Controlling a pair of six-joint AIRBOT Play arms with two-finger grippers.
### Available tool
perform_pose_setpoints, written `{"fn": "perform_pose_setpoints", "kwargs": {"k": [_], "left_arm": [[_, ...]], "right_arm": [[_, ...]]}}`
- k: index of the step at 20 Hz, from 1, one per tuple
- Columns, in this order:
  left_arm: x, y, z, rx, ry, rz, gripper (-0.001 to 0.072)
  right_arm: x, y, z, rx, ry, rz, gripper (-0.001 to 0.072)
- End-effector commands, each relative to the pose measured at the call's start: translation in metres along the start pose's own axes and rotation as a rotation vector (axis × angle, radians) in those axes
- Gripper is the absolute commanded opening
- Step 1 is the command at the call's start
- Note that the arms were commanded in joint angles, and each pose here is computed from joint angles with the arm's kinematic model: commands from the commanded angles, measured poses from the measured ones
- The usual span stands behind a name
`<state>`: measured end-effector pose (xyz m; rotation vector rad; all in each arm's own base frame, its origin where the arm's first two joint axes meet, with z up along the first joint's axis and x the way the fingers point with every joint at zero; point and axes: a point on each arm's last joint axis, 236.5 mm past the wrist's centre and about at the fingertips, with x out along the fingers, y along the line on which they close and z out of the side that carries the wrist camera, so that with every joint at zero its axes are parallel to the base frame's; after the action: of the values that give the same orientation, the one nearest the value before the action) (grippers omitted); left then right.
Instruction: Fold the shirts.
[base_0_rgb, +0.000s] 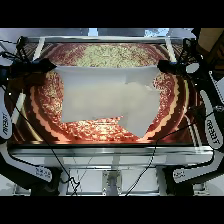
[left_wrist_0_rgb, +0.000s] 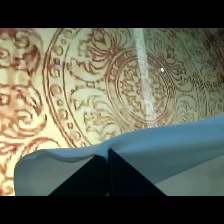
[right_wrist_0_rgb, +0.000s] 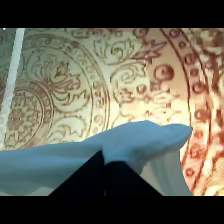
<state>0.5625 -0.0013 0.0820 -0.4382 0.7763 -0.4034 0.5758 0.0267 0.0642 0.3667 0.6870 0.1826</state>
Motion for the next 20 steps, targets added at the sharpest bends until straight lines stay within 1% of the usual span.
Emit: {"fn": "perform_pose_setpoints", "kwargs": {"k": [1, 5, 10, 13, 20], "left_arm": [[0.000, -0.009, -0.027, -0.031, 0.109, -0.063, 0.0010], [0.006, -0.004, -0.051, -0.085, 0.168, -0.073, 0.0010], [0.022, 0.013, -0.112, -0.189, 0.279, -0.067, 0.0011], [0.027, 0.028, -0.141, -0.217, 0.330, -0.025, 0.0012], [0.025, 0.026, -0.147, -0.229, 0.353, -0.032, 0.0014]], "right_arm": [[0.000, -0.003, -0.031, 0.017, 0.129, 0.033, 0.0020], [0.004, -0.014, -0.059, 0.026, 0.191, 0.024, 0.0020], [0.013, -0.031, -0.106, 0.051, 0.263, -0.005, 0.0021], [0.014, -0.035, -0.111, 0.057, 0.262, -0.016, 0.0023], [0.013, -0.033, -0.113, 0.059, 0.271, -0.012, 0.0026]]}}
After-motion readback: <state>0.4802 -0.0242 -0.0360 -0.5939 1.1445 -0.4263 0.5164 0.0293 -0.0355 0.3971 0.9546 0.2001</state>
